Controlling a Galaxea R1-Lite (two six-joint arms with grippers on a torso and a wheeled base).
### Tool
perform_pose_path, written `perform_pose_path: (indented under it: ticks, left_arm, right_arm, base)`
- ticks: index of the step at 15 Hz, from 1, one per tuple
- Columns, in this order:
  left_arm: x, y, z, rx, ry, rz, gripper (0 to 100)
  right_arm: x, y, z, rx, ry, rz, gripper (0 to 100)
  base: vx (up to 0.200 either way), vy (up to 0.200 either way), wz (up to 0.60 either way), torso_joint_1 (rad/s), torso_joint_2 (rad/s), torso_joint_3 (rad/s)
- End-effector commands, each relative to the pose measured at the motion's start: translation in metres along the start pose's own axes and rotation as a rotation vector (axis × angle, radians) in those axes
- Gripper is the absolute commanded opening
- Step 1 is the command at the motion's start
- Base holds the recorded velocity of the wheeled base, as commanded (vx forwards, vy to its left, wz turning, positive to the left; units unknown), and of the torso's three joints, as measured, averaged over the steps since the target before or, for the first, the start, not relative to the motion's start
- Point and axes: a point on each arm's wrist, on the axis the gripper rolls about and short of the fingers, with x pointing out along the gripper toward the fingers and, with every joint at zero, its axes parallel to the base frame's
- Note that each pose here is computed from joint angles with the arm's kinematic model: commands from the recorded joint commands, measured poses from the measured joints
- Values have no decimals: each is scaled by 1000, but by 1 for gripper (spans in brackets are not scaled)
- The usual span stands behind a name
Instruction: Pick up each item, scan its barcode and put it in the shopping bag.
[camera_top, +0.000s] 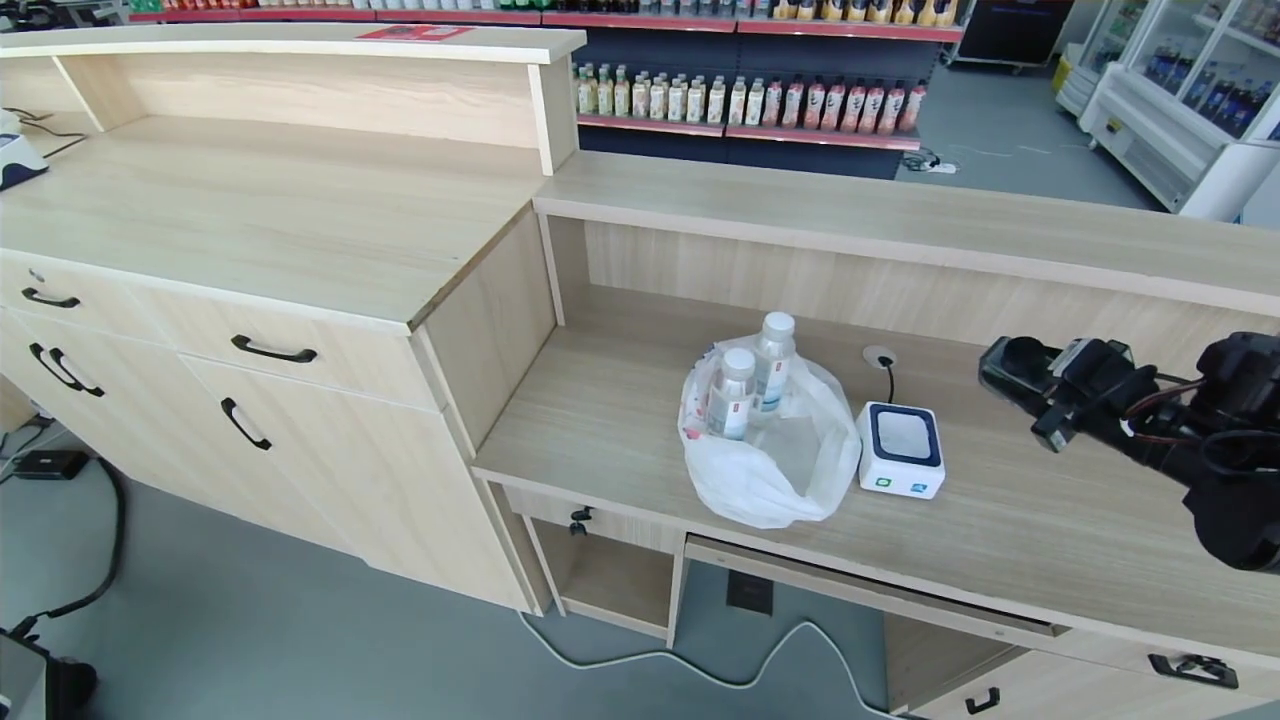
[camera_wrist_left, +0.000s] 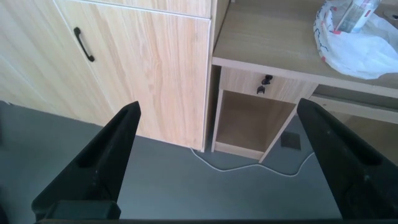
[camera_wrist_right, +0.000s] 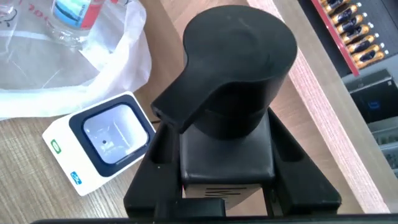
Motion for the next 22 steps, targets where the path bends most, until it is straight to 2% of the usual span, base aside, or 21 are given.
perform_pose_path:
  ticks: [1, 6, 10, 12, 22]
  left_arm:
    - [0, 0, 0, 0, -1, 1, 100]
    - [0, 0, 0, 0, -1, 1, 100]
    - [0, 0, 0, 0, -1, -1, 100]
    - [0, 0, 0, 0, -1, 1, 100]
    - [0, 0, 0, 0, -1, 1, 100]
  right_arm:
    - [6, 9, -16, 17, 13, 14, 0]
    - [23, 23, -36, 21, 2, 21, 0]
    - [37, 34, -28, 16, -62, 20, 0]
    - [38, 38, -31, 16, -59, 26, 0]
    - [38, 39, -32, -3, -72, 7, 0]
  base:
    - [0, 0, 0, 0, 0, 0]
    - [0, 0, 0, 0, 0, 0]
    - [0, 0, 0, 0, 0, 0]
    - [0, 0, 0, 0, 0, 0]
    - [0, 0, 0, 0, 0, 0]
